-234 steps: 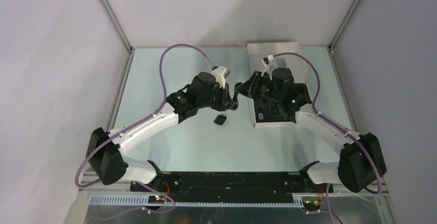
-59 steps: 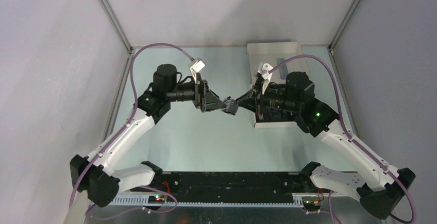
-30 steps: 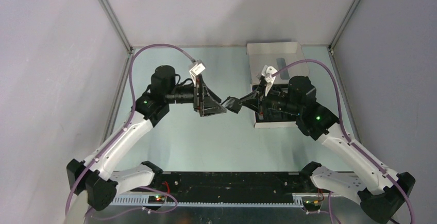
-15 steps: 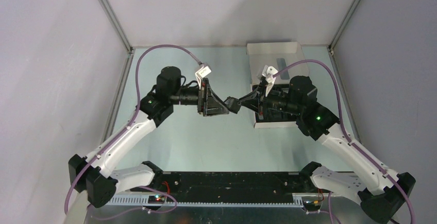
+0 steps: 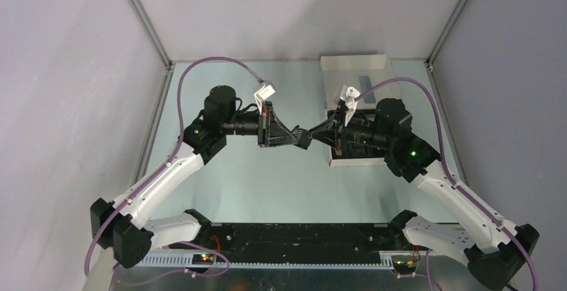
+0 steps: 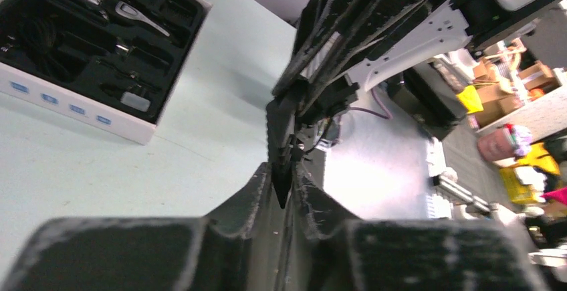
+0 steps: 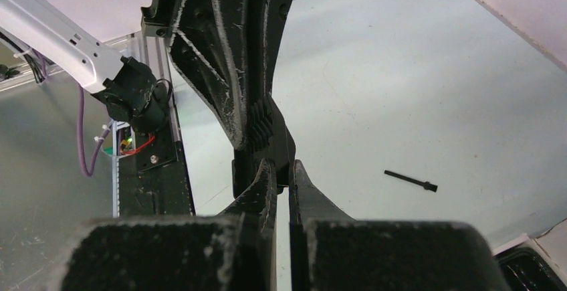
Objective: Sort the hair-cutting tools
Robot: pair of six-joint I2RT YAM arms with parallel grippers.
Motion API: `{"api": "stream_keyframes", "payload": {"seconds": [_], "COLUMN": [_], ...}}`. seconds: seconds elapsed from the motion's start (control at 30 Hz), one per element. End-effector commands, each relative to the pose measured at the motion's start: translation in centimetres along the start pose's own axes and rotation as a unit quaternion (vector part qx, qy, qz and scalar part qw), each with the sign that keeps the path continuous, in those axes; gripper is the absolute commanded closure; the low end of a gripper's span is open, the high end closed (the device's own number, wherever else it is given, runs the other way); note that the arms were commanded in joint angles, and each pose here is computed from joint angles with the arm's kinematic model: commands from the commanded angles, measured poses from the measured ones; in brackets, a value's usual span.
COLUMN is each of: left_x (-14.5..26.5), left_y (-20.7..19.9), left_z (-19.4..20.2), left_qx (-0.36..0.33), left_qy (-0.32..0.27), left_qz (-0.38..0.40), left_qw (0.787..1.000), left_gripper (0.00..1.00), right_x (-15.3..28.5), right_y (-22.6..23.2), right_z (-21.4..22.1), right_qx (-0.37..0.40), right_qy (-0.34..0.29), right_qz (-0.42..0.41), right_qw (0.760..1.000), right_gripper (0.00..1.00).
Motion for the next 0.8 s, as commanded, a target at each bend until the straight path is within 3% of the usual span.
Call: {"api": "stream_keyframes", "payload": {"seconds": [0.0, 0.03, 0.1, 0.2, 0.27, 0.4, 0.5, 0.67, 0.77], "left_x": [0.1, 0.1, 0.5, 1.1, 1.7, 3.1, 4.6, 4.7, 3.9], "left_y": [-1.2, -0.7, 0.6, 2.6, 4.2, 6.6, 8.4, 9.6, 10.4], "left_z": [-2.4, -2.2, -2.0, -1.2, -1.1, -1.0, -1.2, -0.8, 0.7], "left_qx": [-0.043, -0.047, -0.065, -0.099, -0.128, -0.198, -0.248, -0.317, -0.341], "left_qy": [-0.022, -0.018, -0.012, 0.006, 0.011, 0.026, 0.037, 0.062, 0.103], "left_qz": [0.008, -0.010, -0.056, -0.143, -0.211, -0.331, -0.428, -0.505, -0.519], "left_qw": [0.999, 0.999, 0.996, 0.985, 0.969, 0.922, 0.868, 0.800, 0.777], "left_gripper": [0.88, 0.96, 1.00, 1.00, 1.00, 1.00, 1.00, 1.00, 1.00], "right_x": [-0.2, -0.2, -0.3, -0.1, 0.1, 0.8, 1.6, 2.6, 3.2], "right_y": [0.2, 0.1, -0.4, -1.3, -1.8, -3.1, -4.3, -6.8, -8.2], "right_z": [-0.9, -0.9, -0.8, -1.0, -1.3, -2.0, -2.4, -1.3, 0.7], "right_qx": [0.004, 0.001, -0.008, -0.036, -0.056, -0.107, -0.146, -0.237, -0.287], "right_qy": [-0.015, -0.015, -0.015, -0.021, -0.030, -0.064, -0.085, -0.087, -0.065], "right_qz": [-0.006, -0.004, 0.008, 0.036, 0.050, 0.091, 0.128, 0.187, 0.221], "right_qw": [1.000, 1.000, 1.000, 0.998, 0.997, 0.988, 0.977, 0.949, 0.930], "right_gripper": [1.00, 1.00, 0.97, 0.73, 0.63, 0.38, 0.23, 0.18, 0.18]}}
Point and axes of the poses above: each gripper's point midway between its finger pads, its own x axis back along the fingers, its own y axis along the line the jaws close on, z = x × y, the point moved 1 cm from there along x, back along the fingers, and after that the axes turned 7 degrees about -x, right-handed, at the moved point
